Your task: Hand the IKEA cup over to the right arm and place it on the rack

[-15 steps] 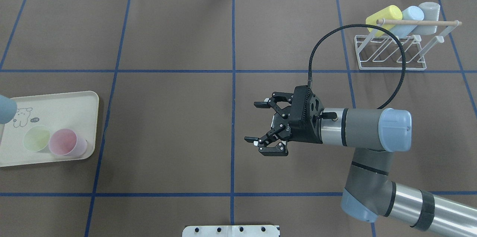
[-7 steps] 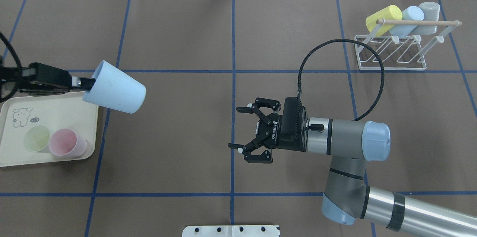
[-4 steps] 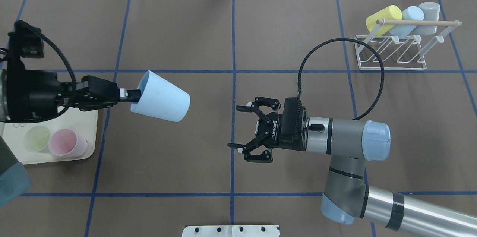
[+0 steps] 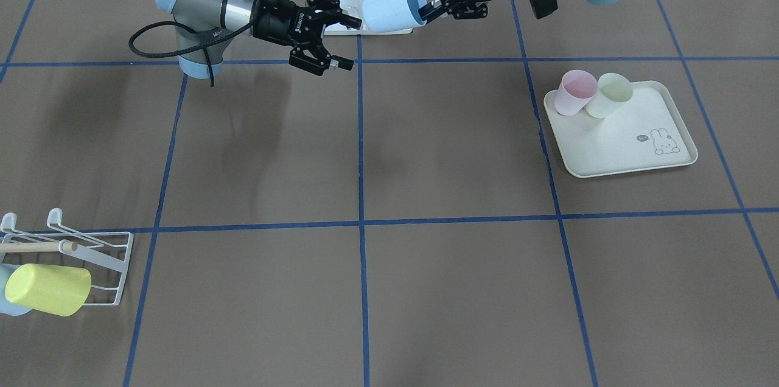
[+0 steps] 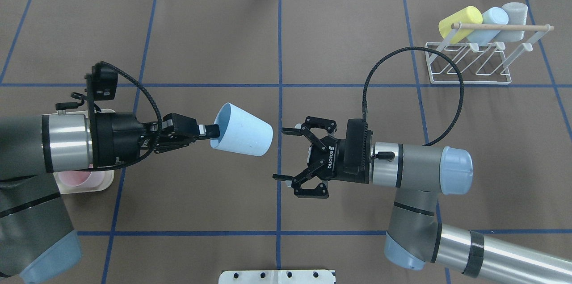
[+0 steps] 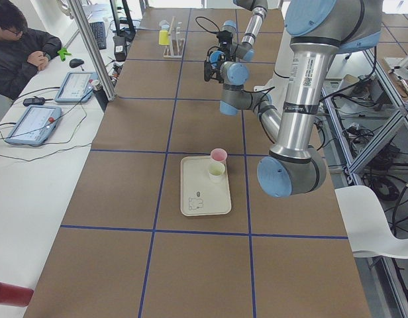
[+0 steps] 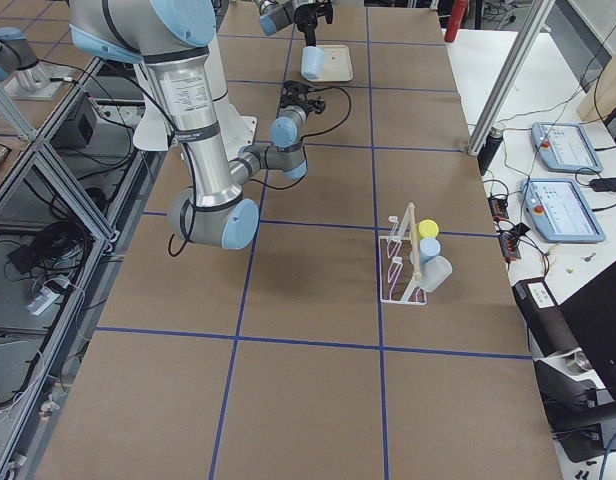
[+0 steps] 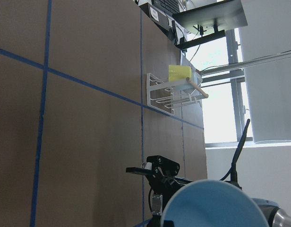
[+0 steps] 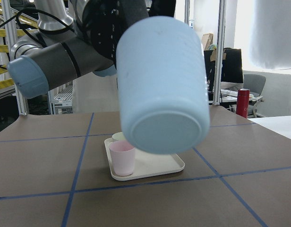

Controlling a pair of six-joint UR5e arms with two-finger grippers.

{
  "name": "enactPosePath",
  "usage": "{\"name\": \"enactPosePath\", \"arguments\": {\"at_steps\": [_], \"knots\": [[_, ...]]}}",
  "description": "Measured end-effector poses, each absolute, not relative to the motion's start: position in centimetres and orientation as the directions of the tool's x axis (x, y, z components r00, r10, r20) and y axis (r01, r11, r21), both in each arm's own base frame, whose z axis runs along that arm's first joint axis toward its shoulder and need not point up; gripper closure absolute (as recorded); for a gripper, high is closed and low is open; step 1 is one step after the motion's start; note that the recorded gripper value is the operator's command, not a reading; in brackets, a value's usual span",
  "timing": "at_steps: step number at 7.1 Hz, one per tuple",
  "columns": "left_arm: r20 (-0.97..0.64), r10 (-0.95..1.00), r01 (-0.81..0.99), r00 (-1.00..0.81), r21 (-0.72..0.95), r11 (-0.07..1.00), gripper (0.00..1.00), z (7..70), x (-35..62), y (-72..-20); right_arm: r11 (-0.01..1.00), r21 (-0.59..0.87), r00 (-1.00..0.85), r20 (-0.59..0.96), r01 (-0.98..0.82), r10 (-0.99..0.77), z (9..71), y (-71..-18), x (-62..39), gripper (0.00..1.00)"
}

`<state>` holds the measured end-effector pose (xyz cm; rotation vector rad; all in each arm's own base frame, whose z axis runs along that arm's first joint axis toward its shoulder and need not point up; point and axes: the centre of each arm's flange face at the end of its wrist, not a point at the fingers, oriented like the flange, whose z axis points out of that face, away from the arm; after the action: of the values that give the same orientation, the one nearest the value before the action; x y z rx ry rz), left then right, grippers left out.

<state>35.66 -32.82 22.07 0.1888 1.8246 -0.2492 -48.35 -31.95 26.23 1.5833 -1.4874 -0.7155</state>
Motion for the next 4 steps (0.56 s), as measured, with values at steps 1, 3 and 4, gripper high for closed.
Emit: {"name": "enactPosePath", "arguments": {"at_steps": [1, 3, 4], "knots": [[-0.966, -0.006, 0.258, -0.260, -0.076, 0.963, 1.00, 22.1, 36.9, -33.0, 0.043, 0.857, 0.136, 0.131, -0.513, -0.982, 26.1, -31.9, -48.3, 0.02], [-0.968, -0.014, 0.247, -0.252, -0.079, 0.966, 1.00, 22.4, 38.3, -32.5, 0.041, 0.855, 0.136, 0.129, -0.516, -0.982, 26.0, -31.8, -48.2, 0.02], [-0.968, -0.017, 0.238, -0.250, -0.079, 0.968, 1.00, 22.5, 38.9, -32.1, 0.039, 0.855, 0.136, 0.127, -0.517, -0.982, 25.9, -31.8, -48.2, 0.02]]}}
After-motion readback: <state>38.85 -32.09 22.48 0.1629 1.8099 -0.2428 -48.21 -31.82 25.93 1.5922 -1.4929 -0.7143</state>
